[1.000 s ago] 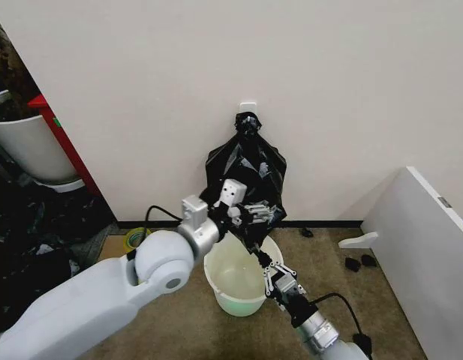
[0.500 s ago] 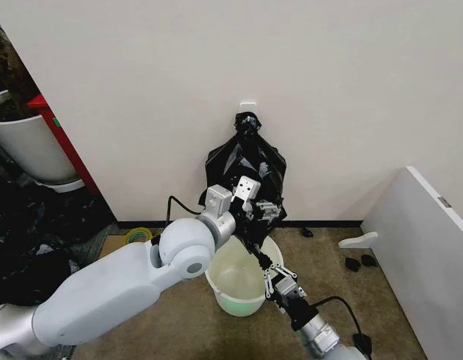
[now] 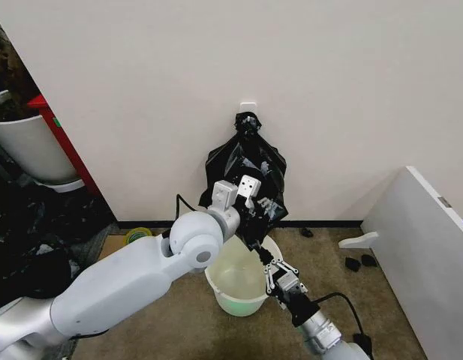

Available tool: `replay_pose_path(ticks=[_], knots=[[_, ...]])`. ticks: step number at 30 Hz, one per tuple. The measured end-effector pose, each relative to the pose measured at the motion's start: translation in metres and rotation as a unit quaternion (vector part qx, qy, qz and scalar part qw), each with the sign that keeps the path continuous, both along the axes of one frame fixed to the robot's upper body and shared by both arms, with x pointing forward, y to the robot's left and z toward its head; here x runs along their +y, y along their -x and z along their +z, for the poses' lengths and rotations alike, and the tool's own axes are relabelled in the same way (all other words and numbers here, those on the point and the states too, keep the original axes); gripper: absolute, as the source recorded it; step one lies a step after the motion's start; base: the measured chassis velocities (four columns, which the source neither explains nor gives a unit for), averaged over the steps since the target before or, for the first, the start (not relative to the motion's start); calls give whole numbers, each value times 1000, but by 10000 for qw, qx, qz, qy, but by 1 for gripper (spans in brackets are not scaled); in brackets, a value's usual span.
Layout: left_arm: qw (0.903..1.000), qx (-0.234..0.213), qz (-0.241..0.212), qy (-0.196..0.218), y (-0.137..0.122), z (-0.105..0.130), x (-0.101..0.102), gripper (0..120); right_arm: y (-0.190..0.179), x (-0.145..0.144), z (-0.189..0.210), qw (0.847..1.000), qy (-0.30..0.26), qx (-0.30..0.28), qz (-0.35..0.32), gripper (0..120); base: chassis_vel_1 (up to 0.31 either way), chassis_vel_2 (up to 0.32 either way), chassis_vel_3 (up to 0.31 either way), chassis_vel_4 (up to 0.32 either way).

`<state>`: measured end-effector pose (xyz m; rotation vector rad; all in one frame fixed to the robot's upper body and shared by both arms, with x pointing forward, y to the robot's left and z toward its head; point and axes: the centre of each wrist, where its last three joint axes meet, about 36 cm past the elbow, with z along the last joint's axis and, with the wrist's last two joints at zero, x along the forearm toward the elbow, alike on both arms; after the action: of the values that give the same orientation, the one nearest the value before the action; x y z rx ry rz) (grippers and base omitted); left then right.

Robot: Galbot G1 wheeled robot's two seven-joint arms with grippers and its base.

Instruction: Place the garbage bag over the trash bin.

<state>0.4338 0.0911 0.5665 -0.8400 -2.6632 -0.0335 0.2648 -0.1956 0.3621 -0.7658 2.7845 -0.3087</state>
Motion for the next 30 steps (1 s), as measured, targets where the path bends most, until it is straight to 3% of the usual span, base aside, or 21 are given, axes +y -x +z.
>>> replay_pose_path(ticks=[2, 6, 10, 12, 13, 15, 20, 22, 30], knots=[[9999, 25, 103, 33, -2, 2, 2, 8, 0, -1, 0, 10000, -12, 1, -11, 0, 0, 0, 0, 0], [9997, 86, 215, 44, -5, 1, 7, 0, 0, -1, 2, 10000, -31, 1, -12, 0, 0, 0, 0, 0], [9989, 88, 405, 216, -11, 2, 13, 0, 0, 0, 3, 10000, -48, 5, -9, 0, 0, 0, 0, 0], [9960, -64, 581, 679, -14, 6, 24, 0, 0, 1, 4, 10000, -85, 14, -27, 0, 0, 0, 0, 0], [9960, -64, 581, 679, -14, 6, 24, 0, 0, 1, 4, 10000, -85, 14, -27, 0, 0, 0, 0, 0], [9898, -266, 682, 1221, -12, 13, 41, 0, 0, 2, 7, 9998, -157, 41, -65, 0, 0, 0, 0, 0], [9798, -533, 748, 1777, -2, 18, 70, 0, 5, 6, 17, 9992, -352, 175, -82, 0, 0, 0, 0, 0], [9782, -579, 776, 1835, 1, 17, 75, 0, 7, 6, 19, 9990, -391, 220, -74, 3, 0, 0, 0, 0], [9753, -735, 893, 1883, 19, 10, 95, 0, 35, -4, 52, 9973, -549, 432, -225, 36, 0, 0, 0, 0]])
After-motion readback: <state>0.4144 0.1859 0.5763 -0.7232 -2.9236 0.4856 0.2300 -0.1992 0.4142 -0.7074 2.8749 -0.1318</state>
